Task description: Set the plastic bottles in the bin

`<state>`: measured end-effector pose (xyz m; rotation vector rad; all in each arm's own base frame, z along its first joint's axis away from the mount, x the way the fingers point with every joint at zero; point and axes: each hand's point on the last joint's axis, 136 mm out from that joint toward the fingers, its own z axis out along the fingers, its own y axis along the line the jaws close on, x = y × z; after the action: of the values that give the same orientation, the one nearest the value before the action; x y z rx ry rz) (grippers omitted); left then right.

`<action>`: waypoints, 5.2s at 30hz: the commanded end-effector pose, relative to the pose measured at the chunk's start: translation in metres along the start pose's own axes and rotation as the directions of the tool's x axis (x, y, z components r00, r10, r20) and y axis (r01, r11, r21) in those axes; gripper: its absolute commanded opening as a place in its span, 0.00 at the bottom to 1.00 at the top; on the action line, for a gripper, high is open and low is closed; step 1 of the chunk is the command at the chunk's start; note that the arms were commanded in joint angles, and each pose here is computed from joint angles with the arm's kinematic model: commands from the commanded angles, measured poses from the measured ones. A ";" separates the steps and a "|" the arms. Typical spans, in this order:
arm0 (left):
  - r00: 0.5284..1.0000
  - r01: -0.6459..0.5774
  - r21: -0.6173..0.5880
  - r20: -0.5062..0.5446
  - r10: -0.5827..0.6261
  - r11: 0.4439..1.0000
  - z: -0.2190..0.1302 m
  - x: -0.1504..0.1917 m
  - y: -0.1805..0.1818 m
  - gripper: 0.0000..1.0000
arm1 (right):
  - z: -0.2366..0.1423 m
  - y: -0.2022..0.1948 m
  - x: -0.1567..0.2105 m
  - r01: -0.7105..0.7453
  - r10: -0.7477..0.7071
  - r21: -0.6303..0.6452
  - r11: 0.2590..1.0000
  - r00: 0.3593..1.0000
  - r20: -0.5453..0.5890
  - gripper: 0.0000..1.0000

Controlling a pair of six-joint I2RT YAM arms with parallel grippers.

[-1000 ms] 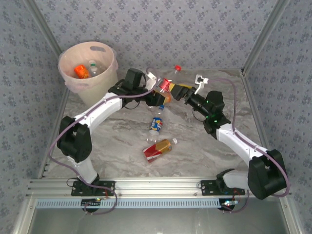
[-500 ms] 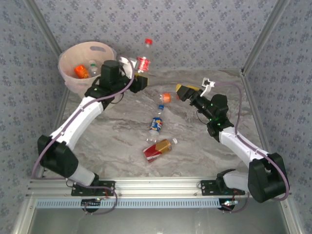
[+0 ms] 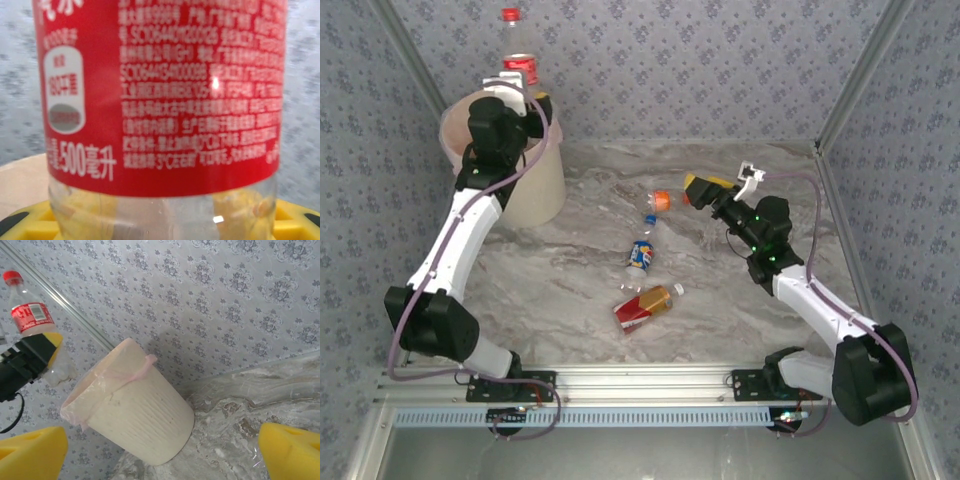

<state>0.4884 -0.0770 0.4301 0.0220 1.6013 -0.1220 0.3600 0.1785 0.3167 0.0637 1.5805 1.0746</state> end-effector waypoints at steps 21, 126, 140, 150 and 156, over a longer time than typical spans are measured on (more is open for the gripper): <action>0.957 0.233 -0.121 -0.147 -0.250 0.965 0.051 0.068 0.052 0.88 | -0.002 -0.007 0.001 0.015 -0.015 0.029 0.999 1.000 -0.003 1.00; 0.328 -0.031 0.229 -0.917 0.226 0.973 -0.108 0.415 -0.205 0.59 | -0.055 -0.110 0.027 -0.009 0.005 0.492 0.871 1.000 0.011 1.00; 0.541 0.095 0.197 -0.833 0.115 0.976 -0.097 0.362 -0.179 0.48 | -0.016 -0.054 0.039 0.202 -0.173 0.281 0.938 0.977 -0.122 1.00; 0.675 0.197 0.205 -0.738 0.019 0.959 -0.094 0.315 -0.163 0.48 | 0.006 -0.014 0.060 0.327 -0.302 0.121 0.937 0.935 -0.185 1.00; 0.748 0.259 0.206 -0.661 -0.061 0.944 -0.094 0.273 -0.150 0.48 | 0.019 0.002 0.076 0.347 -0.331 0.041 0.937 0.919 -0.216 1.00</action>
<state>0.3658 -0.2345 0.1323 0.1975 2.3967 -0.4483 0.3489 0.2183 0.2405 -0.1903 1.8168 0.7379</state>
